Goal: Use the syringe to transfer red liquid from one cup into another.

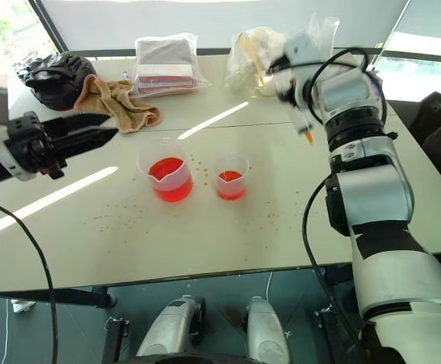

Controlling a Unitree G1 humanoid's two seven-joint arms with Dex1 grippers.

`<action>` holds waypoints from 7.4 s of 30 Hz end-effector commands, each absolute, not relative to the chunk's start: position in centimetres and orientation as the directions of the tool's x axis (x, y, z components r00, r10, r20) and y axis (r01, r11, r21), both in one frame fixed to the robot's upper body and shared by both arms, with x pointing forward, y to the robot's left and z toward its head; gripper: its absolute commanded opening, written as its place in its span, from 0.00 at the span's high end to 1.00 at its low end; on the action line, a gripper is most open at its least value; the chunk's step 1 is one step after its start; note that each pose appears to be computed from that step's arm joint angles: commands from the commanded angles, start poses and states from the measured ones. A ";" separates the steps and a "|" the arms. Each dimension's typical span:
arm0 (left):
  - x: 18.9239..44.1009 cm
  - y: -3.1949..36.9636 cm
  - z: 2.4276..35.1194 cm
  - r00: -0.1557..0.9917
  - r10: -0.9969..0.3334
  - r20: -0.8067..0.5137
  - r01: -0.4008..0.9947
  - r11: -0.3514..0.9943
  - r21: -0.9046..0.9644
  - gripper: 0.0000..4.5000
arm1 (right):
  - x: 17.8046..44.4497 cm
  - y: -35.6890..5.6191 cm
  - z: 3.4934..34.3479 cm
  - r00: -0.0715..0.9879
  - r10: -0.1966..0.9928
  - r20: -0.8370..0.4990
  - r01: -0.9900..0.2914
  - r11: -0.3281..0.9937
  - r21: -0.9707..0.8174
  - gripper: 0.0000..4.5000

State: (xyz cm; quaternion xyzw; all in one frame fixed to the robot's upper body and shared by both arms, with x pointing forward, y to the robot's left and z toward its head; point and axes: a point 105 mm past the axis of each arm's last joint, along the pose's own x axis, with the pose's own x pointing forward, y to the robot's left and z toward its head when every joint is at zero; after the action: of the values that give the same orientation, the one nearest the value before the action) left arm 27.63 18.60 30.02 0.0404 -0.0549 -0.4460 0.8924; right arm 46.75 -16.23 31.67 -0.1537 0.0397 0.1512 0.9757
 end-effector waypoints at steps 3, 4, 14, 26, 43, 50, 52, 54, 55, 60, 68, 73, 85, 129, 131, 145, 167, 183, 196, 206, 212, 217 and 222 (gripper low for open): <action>28.4 19.4 33.3 0.590 -0.797 0.131 0.779 0.604 0.169 0.55 | 40.5 -8.8 43.1 0.669 0.611 0.423 -0.598 0.781 -0.182 0.69; 28.5 19.5 33.7 0.588 -0.797 0.134 0.779 0.604 0.171 0.55 | 39.6 -7.7 43.4 0.619 0.640 0.455 -0.647 0.744 -0.168 0.69; 28.8 19.7 36.2 0.580 -0.802 0.141 0.778 0.597 0.195 0.55 | 35.8 1.2 39.0 0.402 0.750 0.525 -0.826 0.544 -0.145 0.69; 27.6 19.7 36.3 0.597 -0.799 0.072 0.777 0.598 0.198 0.55 | 34.1 6.4 30.7 0.338 0.841 0.421 -0.889 0.433 -0.151 0.69; 29.4 17.3 33.7 0.557 -0.830 0.015 0.819 0.552 0.157 0.55 | 33.9 7.0 27.8 0.354 0.856 0.376 -0.874 0.446 -0.192 0.69; 31.3 15.7 32.2 0.548 -0.836 0.002 0.823 0.540 0.178 0.55 | 34.2 6.9 26.7 0.366 0.862 0.350 -0.871 0.450 -0.197 0.69; 31.5 15.5 32.0 0.545 -0.838 0.006 0.825 0.537 0.177 0.55 | 34.3 7.0 26.4 0.369 0.864 0.343 -0.872 0.450 -0.195 0.69; 31.7 15.4 32.0 0.548 -0.836 0.015 0.823 0.542 0.170 0.55 | 34.3 7.0 26.1 0.370 0.866 0.337 -0.873 0.448 -0.193 0.69; 31.8 15.4 31.9 0.549 -0.836 0.017 0.822 0.544 0.169 0.55 | 34.3 7.0 25.9 0.372 0.866 0.334 -0.873 0.449 -0.192 0.69; 31.5 14.7 30.9 0.535 -0.845 0.011 0.833 0.530 0.159 0.55 | 34.3 7.1 25.3 0.375 0.869 0.322 -0.876 0.446 -0.185 0.69; 31.2 14.5 29.8 0.536 -0.844 0.003 0.836 0.531 0.138 0.61 | 34.2 7.4 24.4 0.376 0.874 0.308 -0.880 0.440 -0.177 0.69; 31.3 14.4 30.5 0.544 -0.839 0.029 0.828 0.542 0.141 0.87 | 34.0 7.6 23.9 0.375 0.878 0.297 -0.884 0.435 -0.171 0.69; 31.8 14.4 32.4 0.569 -0.819 0.080 0.804 0.574 0.157 0.99 | 34.1 7.7 22.0 0.371 0.896 0.245 -0.912 0.401 -0.082 0.69; 32.0 14.7 33.8 0.576 -0.808 0.120 0.791 0.589 0.166 0.73 | 33.1 7.9 22.0 0.340 0.911 0.233 -0.923 0.371 -0.102 0.69; 31.9 14.9 33.4 0.585 -0.804 0.103 0.786 0.594 0.172 0.64 | 33.1 7.8 22.8 0.337 0.908 0.250 -0.919 0.374 -0.120 0.69; 30.2 18.9 32.0 0.680 -0.731 0.066 0.715 0.680 0.165 0.48 | 33.7 6.9 27.5 0.354 0.859 0.371 -0.876 0.443 -0.190 0.69; 30.6 20.6 32.3 0.697 -0.709 0.101 0.695 0.704 0.147 0.48 | 32.9 -0.4 33.7 0.436 0.771 0.464 -0.776 0.583 -0.239 0.69; 35.2 10.8 34.9 0.391 -0.907 0.159 0.888 0.417 0.194 0.48 | 32.4 -5.9 28.4 0.655 0.672 0.345 -0.621 0.739 -0.261 0.69; 35.8 7.6 35.8 0.285 -0.946 0.158 0.923 0.315 0.221 0.48 | 31.6 -5.4 28.4 0.652 0.667 0.361 -0.615 0.744 -0.262 0.69; 35.7 6.4 35.0 0.239 -0.963 0.128 0.941 0.262 0.216 0.48 | 31.7 -5.6 28.2 0.662 0.659 0.357 -0.609 0.750 -0.258 0.69; 35.2 7.3 35.2 0.247 -0.960 0.131 0.938 0.271 0.216 0.48 | 32.1 -5.9 28.2 0.671 0.649 0.358 -0.601 0.759 -0.249 0.69; 35.0 6.8 35.2 0.235 -0.963 0.132 0.943 0.258 0.208 0.48 | 32.2 -5.9 27.8 0.668 0.659 0.346 -0.612 0.751 -0.249 0.69; 35.0 5.8 34.3 0.213 -0.971 0.111 0.955 0.231 0.187 0.48 | 32.4 -5.9 27.5 0.668 0.662 0.339 -0.614 0.749 -0.250 0.69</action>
State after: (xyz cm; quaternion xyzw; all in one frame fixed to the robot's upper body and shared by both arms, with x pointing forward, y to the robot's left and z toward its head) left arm 35.69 6.32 33.89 0.0293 -0.0943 -0.6077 0.7880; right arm 33.14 -6.04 26.06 -0.0540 -0.1740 0.3450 0.9207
